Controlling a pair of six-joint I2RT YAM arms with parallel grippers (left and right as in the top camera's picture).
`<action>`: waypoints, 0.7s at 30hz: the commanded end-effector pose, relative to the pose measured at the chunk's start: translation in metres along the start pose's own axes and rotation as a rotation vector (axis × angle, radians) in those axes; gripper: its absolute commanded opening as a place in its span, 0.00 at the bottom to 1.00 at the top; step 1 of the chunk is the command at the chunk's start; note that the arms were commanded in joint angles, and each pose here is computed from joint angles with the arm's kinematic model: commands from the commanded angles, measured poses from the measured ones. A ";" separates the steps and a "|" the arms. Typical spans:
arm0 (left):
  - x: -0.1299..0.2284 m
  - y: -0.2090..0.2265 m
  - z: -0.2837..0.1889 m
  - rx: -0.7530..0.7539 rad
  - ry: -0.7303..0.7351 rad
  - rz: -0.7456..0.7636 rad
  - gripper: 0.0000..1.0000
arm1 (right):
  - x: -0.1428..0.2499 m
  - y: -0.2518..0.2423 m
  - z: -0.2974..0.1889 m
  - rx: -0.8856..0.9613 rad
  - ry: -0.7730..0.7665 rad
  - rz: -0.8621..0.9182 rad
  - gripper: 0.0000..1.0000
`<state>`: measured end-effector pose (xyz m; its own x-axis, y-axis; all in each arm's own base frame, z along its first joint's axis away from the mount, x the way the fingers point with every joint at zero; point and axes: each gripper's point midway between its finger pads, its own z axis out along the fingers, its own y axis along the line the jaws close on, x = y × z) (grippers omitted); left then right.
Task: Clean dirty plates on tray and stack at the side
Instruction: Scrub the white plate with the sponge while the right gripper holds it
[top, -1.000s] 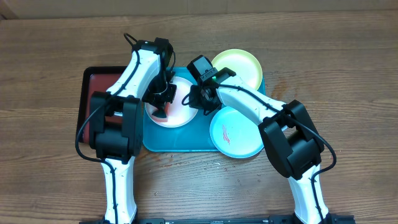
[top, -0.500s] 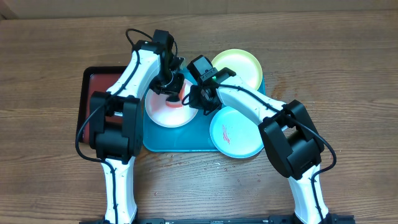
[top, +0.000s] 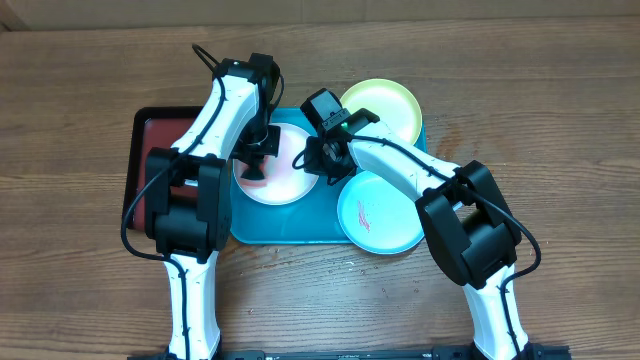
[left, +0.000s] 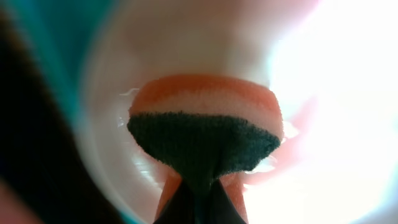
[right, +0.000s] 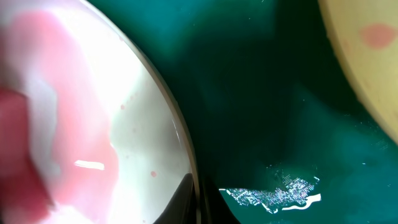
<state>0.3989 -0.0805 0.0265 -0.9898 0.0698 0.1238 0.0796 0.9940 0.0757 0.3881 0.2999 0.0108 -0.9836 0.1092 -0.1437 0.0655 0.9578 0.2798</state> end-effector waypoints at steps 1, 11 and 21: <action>0.002 -0.050 -0.009 0.270 0.004 0.186 0.04 | 0.005 -0.010 0.010 0.031 0.016 0.000 0.04; -0.028 -0.053 -0.011 0.271 -0.119 0.183 0.04 | 0.004 -0.012 0.010 0.046 0.009 -0.001 0.04; -0.044 0.031 -0.010 -0.193 -0.199 -0.181 0.04 | 0.004 -0.013 0.010 0.049 0.006 0.000 0.04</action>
<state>0.4385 -0.0912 0.0247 -0.9972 0.0623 -0.0418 0.0598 0.9966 0.0573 0.3881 0.2994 0.0107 -0.9834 0.1099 -0.1441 0.0665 0.9585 0.2771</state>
